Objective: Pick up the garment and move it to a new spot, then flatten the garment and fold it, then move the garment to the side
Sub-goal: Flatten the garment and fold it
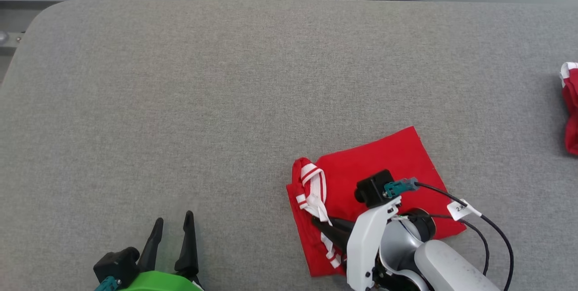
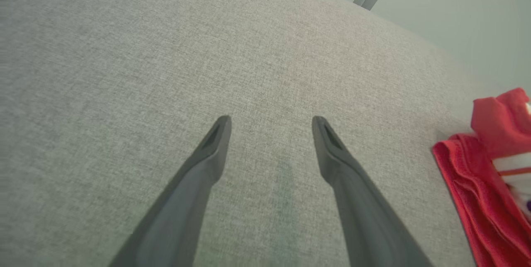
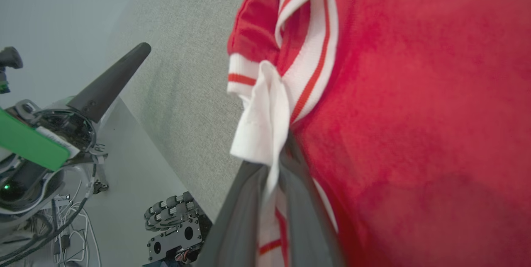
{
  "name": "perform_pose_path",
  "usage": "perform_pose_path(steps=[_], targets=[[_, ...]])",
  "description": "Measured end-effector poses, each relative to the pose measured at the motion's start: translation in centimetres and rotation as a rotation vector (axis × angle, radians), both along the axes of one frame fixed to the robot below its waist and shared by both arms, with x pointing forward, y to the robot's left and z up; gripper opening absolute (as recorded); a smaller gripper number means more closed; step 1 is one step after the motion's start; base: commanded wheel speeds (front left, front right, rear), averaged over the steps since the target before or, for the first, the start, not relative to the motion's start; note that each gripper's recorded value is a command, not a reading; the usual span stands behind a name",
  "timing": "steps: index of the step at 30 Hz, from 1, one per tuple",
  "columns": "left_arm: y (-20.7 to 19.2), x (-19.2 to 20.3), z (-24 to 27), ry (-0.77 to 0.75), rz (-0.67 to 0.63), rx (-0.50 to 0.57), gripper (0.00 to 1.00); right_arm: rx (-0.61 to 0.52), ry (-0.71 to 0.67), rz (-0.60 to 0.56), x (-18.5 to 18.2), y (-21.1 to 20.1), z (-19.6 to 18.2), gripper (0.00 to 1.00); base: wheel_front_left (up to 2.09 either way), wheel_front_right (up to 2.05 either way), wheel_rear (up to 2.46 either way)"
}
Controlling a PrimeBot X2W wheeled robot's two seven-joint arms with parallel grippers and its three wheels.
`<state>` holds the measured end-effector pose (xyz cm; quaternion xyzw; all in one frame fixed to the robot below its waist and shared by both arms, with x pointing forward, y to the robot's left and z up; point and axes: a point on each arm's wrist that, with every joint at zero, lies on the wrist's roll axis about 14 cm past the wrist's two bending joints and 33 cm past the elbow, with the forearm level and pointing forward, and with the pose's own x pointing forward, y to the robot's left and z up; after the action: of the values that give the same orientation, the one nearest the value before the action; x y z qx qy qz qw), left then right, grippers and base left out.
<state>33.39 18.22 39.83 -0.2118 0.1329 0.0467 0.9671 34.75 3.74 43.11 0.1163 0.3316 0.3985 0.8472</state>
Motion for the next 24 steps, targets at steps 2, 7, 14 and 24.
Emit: perform_pose_path(steps=[2,7,14,24], targets=[[0.3,-0.3,-0.2,0.008,0.01,0.001,1.0,0.0,-0.009,0.0,0.2,0.3,-0.1,0.09,0.0,0.0,0.0],[0.4,-1.1,-0.7,0.029,0.018,0.0,1.0,0.006,-0.047,0.006,0.3,0.5,0.5,1.0,0.0,0.0,0.0],[1.1,-2.0,-0.6,0.029,0.046,-0.002,1.0,0.087,-0.232,-0.105,2.3,-3.0,5.7,1.0,0.0,0.0,0.0],[1.4,-1.8,2.3,-0.073,0.047,0.019,1.0,-0.125,-0.73,-0.548,5.7,-19.1,10.9,1.0,0.0,0.0,0.0]])
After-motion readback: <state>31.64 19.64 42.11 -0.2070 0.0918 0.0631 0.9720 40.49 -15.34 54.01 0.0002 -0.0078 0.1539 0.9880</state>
